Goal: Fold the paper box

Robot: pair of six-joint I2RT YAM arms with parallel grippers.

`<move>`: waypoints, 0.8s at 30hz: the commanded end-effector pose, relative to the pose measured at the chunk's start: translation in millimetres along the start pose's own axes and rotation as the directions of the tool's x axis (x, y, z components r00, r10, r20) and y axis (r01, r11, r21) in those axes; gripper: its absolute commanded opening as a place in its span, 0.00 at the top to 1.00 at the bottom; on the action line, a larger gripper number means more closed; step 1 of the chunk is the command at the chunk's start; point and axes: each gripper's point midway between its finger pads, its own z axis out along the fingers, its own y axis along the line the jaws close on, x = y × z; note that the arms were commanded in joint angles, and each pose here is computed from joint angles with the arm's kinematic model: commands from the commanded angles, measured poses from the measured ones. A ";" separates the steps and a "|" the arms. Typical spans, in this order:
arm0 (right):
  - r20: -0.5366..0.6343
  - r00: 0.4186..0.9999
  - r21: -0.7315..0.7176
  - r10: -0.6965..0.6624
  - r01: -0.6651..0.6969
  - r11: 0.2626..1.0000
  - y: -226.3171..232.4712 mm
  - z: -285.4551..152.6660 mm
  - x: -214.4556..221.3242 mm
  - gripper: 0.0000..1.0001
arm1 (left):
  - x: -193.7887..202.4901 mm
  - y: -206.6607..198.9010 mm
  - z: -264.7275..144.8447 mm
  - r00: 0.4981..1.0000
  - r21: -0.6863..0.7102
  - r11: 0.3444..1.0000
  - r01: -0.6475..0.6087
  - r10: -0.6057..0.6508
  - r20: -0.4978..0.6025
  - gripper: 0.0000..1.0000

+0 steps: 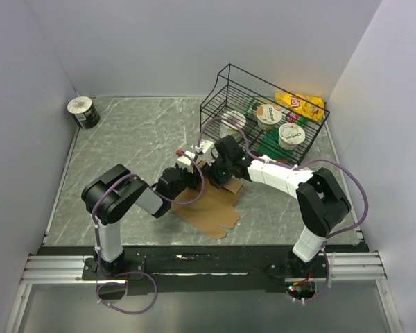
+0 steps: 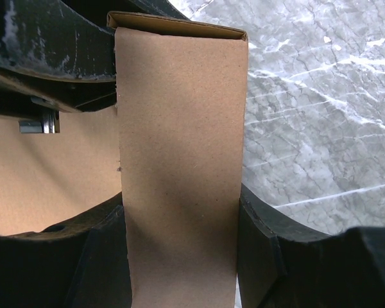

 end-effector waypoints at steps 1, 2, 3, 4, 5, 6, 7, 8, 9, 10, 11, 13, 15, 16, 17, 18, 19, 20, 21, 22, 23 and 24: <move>-0.066 0.998 0.000 0.011 -0.011 1.000 3.3 -9.6 13.2 0.54 | -4.0 55.3 -12.2 0.999 -0.271 0.962 0.034 -0.034 0.006 0.82; -0.066 0.998 0.004 0.013 -0.012 1.000 2.8 -10.0 13.0 0.54 | -1.0 59.1 -14.5 0.999 -0.292 0.956 0.028 -0.032 -0.010 0.82; -0.065 0.998 0.006 0.014 -0.014 1.000 2.6 -10.5 12.6 0.54 | -3.6 61.9 -16.1 1.000 -0.309 0.951 0.026 -0.030 -0.006 0.82; -0.066 0.998 0.005 0.017 -0.017 1.000 2.5 -10.4 13.4 0.54 | -2.7 64.1 -17.3 1.000 -0.321 0.947 0.019 -0.025 -0.013 0.82; -0.065 0.998 0.004 0.017 -0.017 1.000 2.7 -10.6 13.0 0.55 | -2.2 64.2 -18.1 1.000 -0.326 0.945 0.015 -0.022 -0.017 0.82; -0.065 0.998 0.001 0.016 -0.016 1.000 3.5 -10.7 12.5 0.55 | -2.7 66.7 -19.5 1.000 -0.346 0.938 0.010 -0.018 -0.021 0.81; -0.067 0.998 -0.002 0.016 -0.016 1.000 4.1 -10.6 12.8 0.55 | -1.2 68.0 -20.2 1.000 -0.354 0.935 0.004 -0.014 -0.027 0.81; -0.069 0.997 -0.005 0.019 -0.020 1.000 4.3 -10.3 13.5 0.56 | -0.5 68.1 -20.7 0.999 -0.363 0.932 0.000 -0.012 -0.029 0.81; -0.068 0.997 -0.006 0.019 -0.020 1.000 4.7 -10.4 12.8 0.56 | 0.3 70.1 -21.1 0.999 -0.381 0.924 -0.005 -0.009 -0.035 0.81; -0.069 0.997 -0.006 0.021 -0.021 1.000 4.5 -10.5 13.2 0.56 | 0.5 73.5 -22.7 0.999 -0.407 0.914 -0.011 -0.003 -0.035 0.81; -0.065 0.998 -0.009 0.021 -0.021 1.000 5.0 -11.1 12.5 0.56 | 0.6 72.8 -22.4 0.999 -0.410 0.912 -0.013 -0.002 -0.036 0.81; -0.064 0.998 -0.009 0.023 -0.024 1.000 4.9 -11.4 13.1 0.56 | 1.7 74.9 -23.1 0.999 -0.433 0.901 -0.007 -0.008 -0.033 0.82; -0.062 0.998 -0.011 0.023 -0.024 1.000 5.9 -11.5 12.8 0.56 | 4.1 72.2 -21.8 0.999 -0.424 0.906 -0.002 -0.015 -0.037 0.79; -0.063 0.998 -0.015 0.022 -0.023 1.000 7.1 -11.2 13.2 0.56 | 0.5 66.3 -19.2 1.000 -0.390 0.921 0.005 -0.014 -0.019 0.77; -0.059 0.998 -0.018 0.020 -0.022 1.000 8.1 -11.2 12.6 0.56 | 1.2 62.8 -18.5 1.000 -0.377 0.926 0.007 -0.014 -0.017 0.75; -0.056 0.998 -0.016 0.024 -0.025 1.000 6.9 -11.0 12.4 0.56 | 2.3 60.1 -17.5 1.000 -0.364 0.931 0.011 -0.019 -0.018 0.72; -0.055 0.998 -0.015 0.024 -0.025 1.000 6.8 -10.7 12.3 0.56 | 3.6 56.6 -16.1 0.999 -0.347 0.938 0.019 -0.028 -0.020 0.69; -0.054 0.998 -0.018 0.024 -0.025 1.000 7.6 -10.1 12.2 0.56 | -0.5 47.6 -12.5 0.999 -0.298 0.954 0.030 -0.033 -0.003 0.65; -0.052 0.998 -0.019 0.028 -0.029 0.999 7.5 -9.8 11.5 0.56 | 1.9 43.6 -12.9 0.999 -0.277 0.960 0.040 -0.043 -0.004 0.61; -0.053 0.998 -0.021 0.028 -0.030 0.999 7.8 -9.4 11.8 0.56 | 1.8 38.6 -12.4 0.999 -0.251 0.967 0.052 -0.054 0.000 0.57; -0.058 0.998 -0.021 0.031 -0.032 0.999 7.7 -8.7 13.1 0.56 | -0.2 31.3 -11.2 0.998 -0.211 0.976 0.062 -0.061 0.008 0.53; -0.054 0.998 -0.017 0.031 -0.032 0.999 6.9 -8.9 11.5 0.56 | -0.6 29.6 -11.2 0.997 -0.205 0.976 0.075 -0.075 0.009 0.48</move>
